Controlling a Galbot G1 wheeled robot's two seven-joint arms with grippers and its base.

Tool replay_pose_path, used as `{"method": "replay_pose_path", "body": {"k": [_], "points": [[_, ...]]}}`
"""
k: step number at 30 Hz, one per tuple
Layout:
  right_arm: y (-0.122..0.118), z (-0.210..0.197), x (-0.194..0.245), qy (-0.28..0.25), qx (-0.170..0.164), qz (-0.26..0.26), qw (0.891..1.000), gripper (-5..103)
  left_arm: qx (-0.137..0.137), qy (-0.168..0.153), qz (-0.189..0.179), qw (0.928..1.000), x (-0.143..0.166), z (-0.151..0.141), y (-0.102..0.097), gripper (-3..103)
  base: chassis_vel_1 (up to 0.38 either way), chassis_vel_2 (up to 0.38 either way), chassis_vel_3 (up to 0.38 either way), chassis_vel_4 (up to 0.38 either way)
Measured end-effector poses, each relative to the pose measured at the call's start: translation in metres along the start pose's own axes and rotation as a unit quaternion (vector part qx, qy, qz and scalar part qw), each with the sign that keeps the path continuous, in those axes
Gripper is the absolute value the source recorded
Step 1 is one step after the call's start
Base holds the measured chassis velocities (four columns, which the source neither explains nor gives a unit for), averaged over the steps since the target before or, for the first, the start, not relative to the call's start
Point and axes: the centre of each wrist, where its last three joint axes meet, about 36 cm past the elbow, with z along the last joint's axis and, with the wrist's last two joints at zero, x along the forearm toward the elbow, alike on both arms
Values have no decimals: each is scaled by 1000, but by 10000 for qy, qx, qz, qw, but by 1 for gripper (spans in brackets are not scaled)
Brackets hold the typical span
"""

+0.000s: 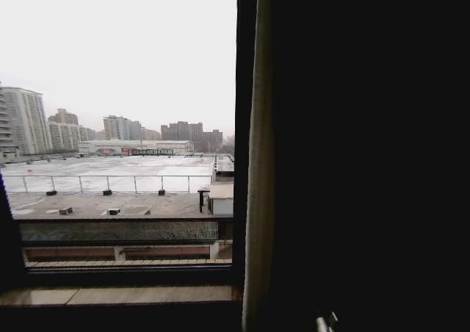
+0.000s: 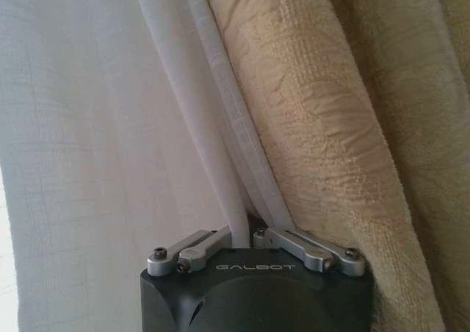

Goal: Open the curtains by pulling them apart, changing their state from closed to fully open.

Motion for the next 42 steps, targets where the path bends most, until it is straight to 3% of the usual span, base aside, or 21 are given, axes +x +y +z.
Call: {"method": "replay_pose_path", "body": {"k": [19,27,36,42], "points": [[-4,3,4,55,-24,55,10000,0,-6,14,27,10000,0,2,0,100,-68,-67,66,56],[-2,2,16,-49,207,-60,9998,0,2,26,37,10000,-1,3,0,100,-192,-176,179,180],[1,0,22,3,116,-125,9999,0,16,53,33,10000,-1,5,-1,100,-15,-12,9,11],[-2,0,-1,72,50,344,9994,0,15,34,42,10000,-1,4,-1,100,9,3,-3,-5]]}}
